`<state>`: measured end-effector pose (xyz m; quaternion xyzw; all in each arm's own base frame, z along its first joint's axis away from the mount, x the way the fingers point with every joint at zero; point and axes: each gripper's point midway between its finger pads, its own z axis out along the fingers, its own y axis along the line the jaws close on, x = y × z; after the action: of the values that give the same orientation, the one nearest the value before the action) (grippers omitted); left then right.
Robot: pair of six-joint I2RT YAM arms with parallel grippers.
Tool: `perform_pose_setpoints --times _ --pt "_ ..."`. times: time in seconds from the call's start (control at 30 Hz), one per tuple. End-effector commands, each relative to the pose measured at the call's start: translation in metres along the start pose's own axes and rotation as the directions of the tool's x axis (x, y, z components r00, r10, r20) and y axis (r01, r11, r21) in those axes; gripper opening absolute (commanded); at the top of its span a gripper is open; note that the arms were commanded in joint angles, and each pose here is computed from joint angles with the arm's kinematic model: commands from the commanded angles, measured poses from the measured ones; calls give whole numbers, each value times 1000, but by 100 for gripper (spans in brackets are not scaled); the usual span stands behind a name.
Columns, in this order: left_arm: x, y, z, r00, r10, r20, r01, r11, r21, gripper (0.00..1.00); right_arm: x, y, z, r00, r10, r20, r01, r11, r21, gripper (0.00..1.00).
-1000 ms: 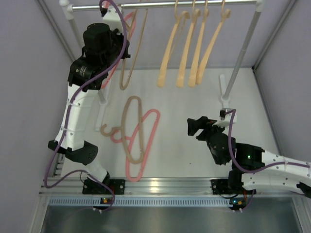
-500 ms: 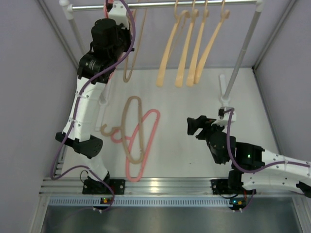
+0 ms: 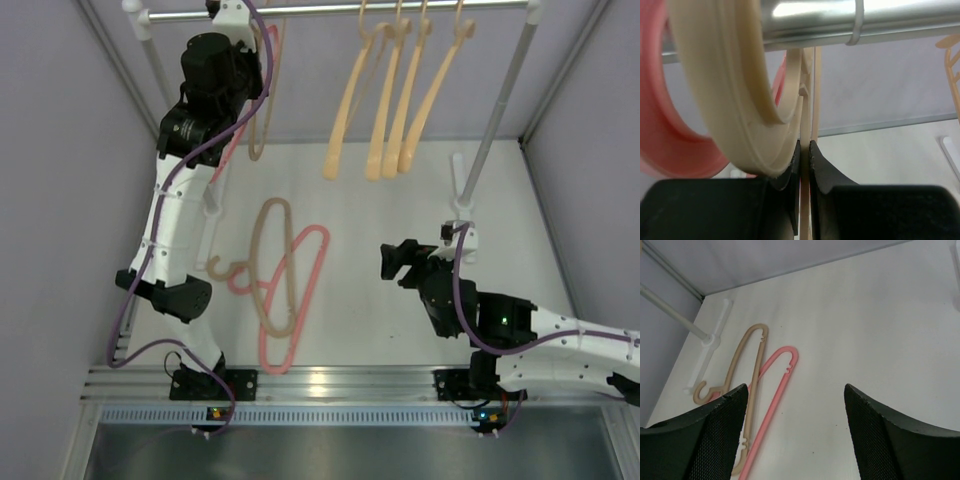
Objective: Organize the hangers
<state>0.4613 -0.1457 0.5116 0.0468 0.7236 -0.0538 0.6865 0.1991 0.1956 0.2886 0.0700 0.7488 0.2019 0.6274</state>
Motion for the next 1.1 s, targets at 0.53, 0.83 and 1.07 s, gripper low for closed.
perform_pose_setpoints --times 0.53,0.83,1.07 --pt "-4 1 11 998 -45 37 44 999 21 0 -14 12 0 998 65 26 -64 998 -27 75" --pt "-19 4 -9 995 -79 68 78 997 20 0 -13 13 0 997 69 21 -68 997 -33 75" --pt "-32 7 -27 990 -94 103 91 995 29 10 -12 14 0 997 69 16 -68 997 -39 74"
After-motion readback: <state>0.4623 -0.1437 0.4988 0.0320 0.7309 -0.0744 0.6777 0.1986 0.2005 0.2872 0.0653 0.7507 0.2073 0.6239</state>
